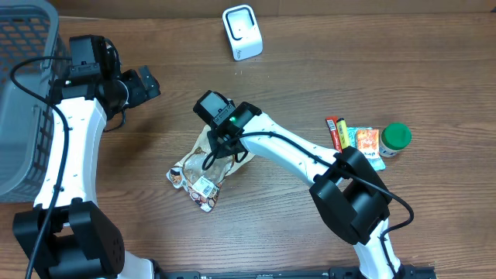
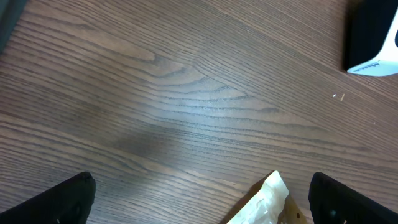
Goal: Scan the item barcode
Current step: 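Lower the right gripper and grasp the Pantree bag's top edge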
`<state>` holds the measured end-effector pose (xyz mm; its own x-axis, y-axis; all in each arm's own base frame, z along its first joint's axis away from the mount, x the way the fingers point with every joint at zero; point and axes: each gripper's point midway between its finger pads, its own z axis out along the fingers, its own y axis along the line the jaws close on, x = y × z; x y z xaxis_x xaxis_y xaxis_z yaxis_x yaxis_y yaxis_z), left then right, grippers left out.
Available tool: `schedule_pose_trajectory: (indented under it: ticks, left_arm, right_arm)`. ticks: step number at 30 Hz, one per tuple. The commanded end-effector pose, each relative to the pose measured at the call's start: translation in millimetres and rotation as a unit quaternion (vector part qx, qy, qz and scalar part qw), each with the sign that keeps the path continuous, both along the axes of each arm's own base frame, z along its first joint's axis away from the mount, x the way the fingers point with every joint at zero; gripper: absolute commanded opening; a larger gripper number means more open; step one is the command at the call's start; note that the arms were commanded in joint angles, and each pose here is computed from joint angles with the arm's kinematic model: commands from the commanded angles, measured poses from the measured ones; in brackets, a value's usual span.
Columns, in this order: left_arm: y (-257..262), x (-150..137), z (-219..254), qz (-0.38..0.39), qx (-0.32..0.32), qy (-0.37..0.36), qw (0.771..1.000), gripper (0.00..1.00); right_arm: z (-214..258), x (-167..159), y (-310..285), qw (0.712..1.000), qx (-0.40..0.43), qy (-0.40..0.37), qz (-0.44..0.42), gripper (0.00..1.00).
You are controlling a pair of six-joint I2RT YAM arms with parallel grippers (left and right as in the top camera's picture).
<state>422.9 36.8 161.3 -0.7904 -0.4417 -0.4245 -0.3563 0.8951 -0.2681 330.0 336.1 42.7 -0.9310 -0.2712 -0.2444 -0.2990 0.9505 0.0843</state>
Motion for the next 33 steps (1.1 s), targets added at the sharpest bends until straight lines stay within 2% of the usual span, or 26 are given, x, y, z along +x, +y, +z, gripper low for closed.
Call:
schedule_pose_trajectory:
  ticks: [1, 7, 10, 15, 18, 24, 33]
  left_arm:
    - [0, -1, 3, 0.002, 0.003, -0.004, 1.0, 1.0]
    - [0, -1, 3, 0.002, 0.003, -0.004, 1.0, 0.99]
    - [0, -1, 3, 0.002, 0.003, -0.004, 1.0, 1.0]
    - [0, -1, 3, 0.002, 0.003, -0.004, 1.0, 1.0]
    - [0, -1, 3, 0.002, 0.003, -0.004, 1.0, 1.0]
    - [0, -1, 3, 0.002, 0.003, -0.004, 1.0, 1.0]
    - [0, -1, 3, 0.002, 0.003, -0.004, 1.0, 1.0]
  right_arm:
    - [-12, 0, -7, 1.0, -0.016, 0.002, -0.005, 0.49]
    - [-23, -6, -19, 0.999, -0.033, 0.014, -0.008, 0.51]
    - [-23, -3, -38, 0.997, -0.072, 0.006, -0.02, 0.5]
    - [-21, 8, -74, 0.988, -0.106, 0.008, -0.112, 0.5]
    - [-19, 13, -92, 0.982, -0.094, 0.032, -0.162, 0.51]
    - [-13, 15, -94, 0.978, -0.02, 0.098, -0.186, 0.5]
    - [42, 29, -104, 0.982, 0.035, 0.072, -0.172, 0.51]
